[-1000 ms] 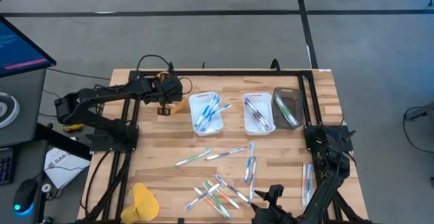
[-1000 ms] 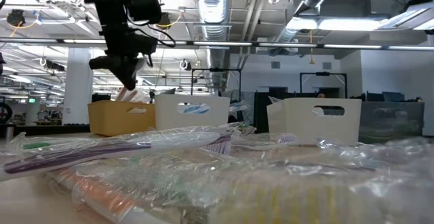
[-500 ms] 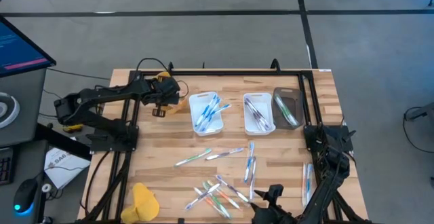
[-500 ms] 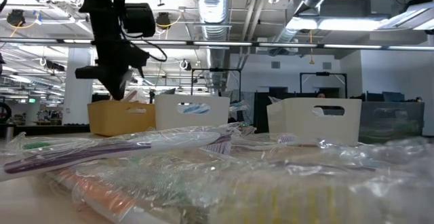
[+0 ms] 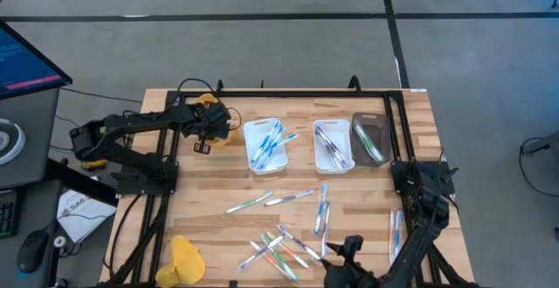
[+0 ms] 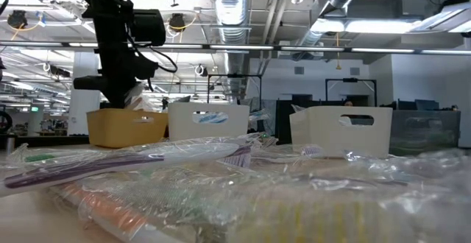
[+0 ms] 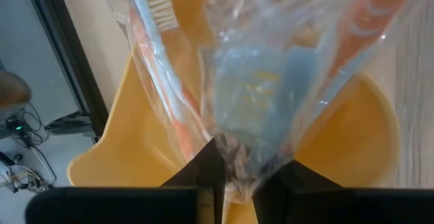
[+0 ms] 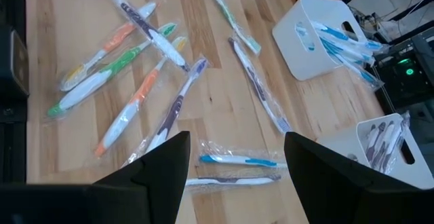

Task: Pick & Place Toothbrushes
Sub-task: Put the orange toothbrush into the orange bin

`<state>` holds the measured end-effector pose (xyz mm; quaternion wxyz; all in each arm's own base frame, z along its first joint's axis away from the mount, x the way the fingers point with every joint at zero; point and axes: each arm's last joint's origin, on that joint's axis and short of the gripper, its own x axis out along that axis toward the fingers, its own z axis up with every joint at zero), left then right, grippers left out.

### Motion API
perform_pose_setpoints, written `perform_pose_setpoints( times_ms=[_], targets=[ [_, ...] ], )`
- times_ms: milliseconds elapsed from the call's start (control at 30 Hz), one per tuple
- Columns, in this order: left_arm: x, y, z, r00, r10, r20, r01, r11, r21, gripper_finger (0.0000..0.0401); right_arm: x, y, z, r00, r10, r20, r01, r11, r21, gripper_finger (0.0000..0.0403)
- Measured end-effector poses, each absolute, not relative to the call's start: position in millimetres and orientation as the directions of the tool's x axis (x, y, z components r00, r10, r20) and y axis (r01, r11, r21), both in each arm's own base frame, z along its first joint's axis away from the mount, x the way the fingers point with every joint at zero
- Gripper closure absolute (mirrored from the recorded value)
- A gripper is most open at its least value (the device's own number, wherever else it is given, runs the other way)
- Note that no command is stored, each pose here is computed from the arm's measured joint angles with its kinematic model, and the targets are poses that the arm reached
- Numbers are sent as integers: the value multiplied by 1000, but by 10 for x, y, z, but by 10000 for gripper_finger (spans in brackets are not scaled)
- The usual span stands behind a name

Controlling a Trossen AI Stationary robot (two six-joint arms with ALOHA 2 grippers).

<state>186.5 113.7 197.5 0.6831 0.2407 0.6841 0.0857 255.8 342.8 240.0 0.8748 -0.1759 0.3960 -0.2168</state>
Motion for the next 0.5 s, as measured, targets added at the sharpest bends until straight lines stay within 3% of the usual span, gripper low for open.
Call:
perform_pose_setpoints(
  times_ms=[500],
  targets=[
    [1872, 1135, 1975, 61, 437, -897, 204, 875, 440, 354, 2575, 3417, 2401, 590, -521, -616, 243, 843, -480, 168]
  ],
)
